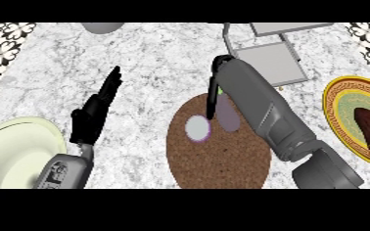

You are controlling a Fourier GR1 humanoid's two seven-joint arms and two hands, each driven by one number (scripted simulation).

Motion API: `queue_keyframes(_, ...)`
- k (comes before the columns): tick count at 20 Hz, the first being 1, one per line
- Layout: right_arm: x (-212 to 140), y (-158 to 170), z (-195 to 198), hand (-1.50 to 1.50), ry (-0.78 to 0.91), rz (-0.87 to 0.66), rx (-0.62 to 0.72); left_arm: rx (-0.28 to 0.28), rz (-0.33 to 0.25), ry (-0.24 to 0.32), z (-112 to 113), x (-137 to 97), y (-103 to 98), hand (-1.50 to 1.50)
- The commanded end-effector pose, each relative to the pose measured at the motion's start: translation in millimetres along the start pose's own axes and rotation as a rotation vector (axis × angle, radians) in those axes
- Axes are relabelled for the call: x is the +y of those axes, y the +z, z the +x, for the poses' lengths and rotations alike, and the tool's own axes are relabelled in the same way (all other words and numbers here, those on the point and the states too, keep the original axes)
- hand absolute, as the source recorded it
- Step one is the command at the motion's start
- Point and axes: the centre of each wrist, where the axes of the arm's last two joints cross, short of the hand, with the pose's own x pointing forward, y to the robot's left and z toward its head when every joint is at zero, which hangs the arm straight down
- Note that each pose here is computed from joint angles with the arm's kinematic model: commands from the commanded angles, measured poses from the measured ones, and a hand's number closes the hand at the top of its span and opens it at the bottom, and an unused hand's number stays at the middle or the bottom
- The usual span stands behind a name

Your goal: Pick the eggplant from the placemat and place it in the tiered shelf

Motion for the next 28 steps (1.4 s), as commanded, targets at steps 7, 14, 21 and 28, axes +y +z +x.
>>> queue_keyframes(7,13.8,-2.5,6.5,-1.5,0.024,0.043,0.048,0.011,-0.009,0.005,1.3,2.7,6.8,0.0)
queue_keyframes(14,23.7,-19.4,-1.7,1.5,0.123,0.072,0.006,-0.025,-0.011,-0.014,-0.8,0.9,4.0,0.0)
queue_keyframes(21,50.5,-7.6,10.4,1.5,0.135,-0.179,-0.218,0.024,0.017,-0.002,-9.9,-8.3,10.8,0.0)
queue_keyframes(28,86.8,35.6,30.5,1.5,0.077,-0.639,-0.609,0.066,0.066,-0.001,-21.2,13.8,12.7,0.0)
